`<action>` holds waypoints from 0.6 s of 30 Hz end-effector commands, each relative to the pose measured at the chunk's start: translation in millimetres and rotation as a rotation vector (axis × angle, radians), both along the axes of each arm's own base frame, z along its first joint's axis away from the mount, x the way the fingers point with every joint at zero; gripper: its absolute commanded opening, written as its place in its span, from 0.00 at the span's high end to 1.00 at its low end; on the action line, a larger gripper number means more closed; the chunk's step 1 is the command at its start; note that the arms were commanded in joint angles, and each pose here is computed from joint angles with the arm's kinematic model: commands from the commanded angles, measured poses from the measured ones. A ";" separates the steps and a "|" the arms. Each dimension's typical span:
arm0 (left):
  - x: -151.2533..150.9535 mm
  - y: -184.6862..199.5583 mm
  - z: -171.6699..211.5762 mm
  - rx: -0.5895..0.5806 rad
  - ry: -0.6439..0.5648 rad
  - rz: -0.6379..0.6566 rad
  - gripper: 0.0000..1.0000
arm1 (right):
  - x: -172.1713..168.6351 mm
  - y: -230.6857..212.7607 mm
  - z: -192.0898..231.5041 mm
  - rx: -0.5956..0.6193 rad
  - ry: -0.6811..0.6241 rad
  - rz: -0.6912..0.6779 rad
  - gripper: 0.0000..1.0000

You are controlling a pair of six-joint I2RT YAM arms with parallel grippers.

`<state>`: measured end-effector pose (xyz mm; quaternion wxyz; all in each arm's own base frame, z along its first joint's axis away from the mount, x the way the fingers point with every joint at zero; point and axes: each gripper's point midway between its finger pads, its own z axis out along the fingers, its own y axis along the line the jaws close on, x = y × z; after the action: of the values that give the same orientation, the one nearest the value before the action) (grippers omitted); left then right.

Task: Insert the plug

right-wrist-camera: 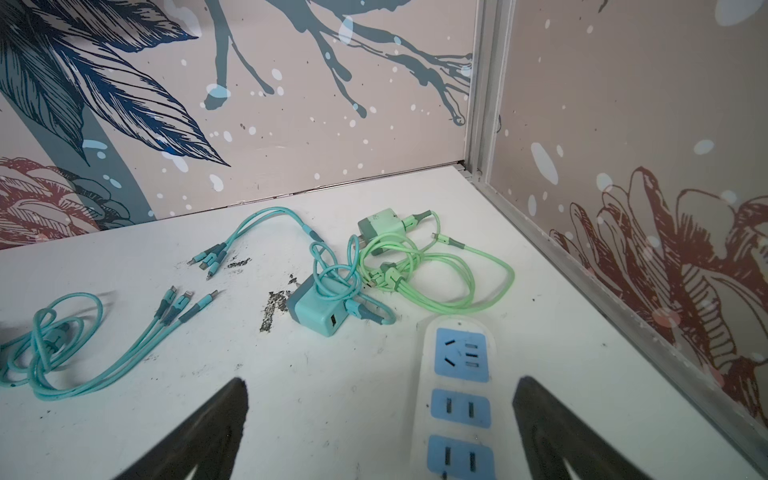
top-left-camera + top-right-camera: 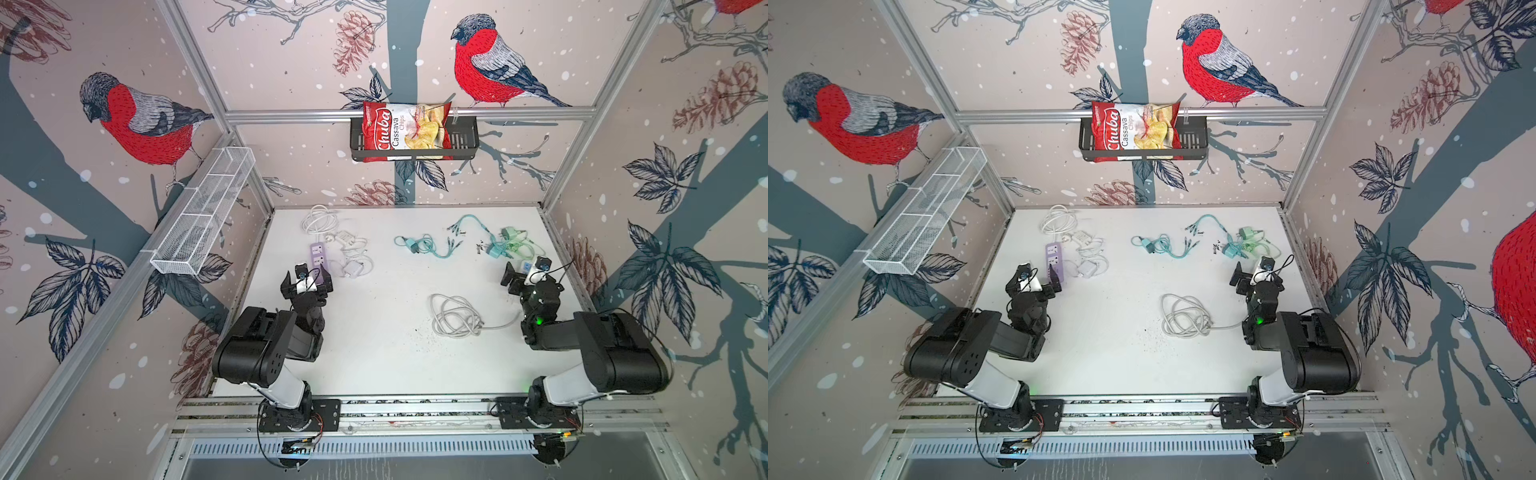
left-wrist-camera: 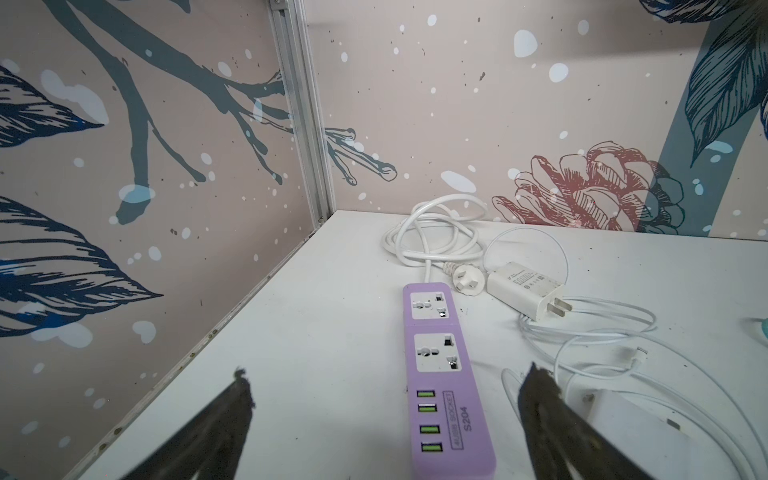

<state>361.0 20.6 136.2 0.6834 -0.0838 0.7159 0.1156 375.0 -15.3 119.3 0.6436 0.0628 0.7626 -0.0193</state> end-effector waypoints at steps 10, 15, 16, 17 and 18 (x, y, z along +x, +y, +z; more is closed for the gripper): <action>0.6 0.8 1.3 0.000 -0.002 0.004 0.02 | 0.0 -0.2 4.6 0.000 -0.018 0.003 0.00; 0.1 1.2 0.7 0.000 -0.001 0.006 0.02 | -0.7 -0.4 5.1 0.000 -0.021 0.000 0.00; -0.5 1.4 0.8 0.000 -0.002 0.006 0.02 | -2.6 -0.5 7.0 -0.004 -0.032 -0.005 0.00; -1.9 1.7 1.1 0.001 -0.006 0.007 0.02 | -6.1 -1.1 9.0 -0.006 -0.047 -0.013 0.00; -5.7 -0.2 2.9 0.003 -0.021 -0.007 0.02 | -13.1 -2.0 15.0 -0.007 -0.085 -0.026 0.00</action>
<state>359.6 20.7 134.9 0.6822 -0.0832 0.7171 0.1157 368.0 -14.7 116.1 0.6427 0.0624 0.7633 -0.0190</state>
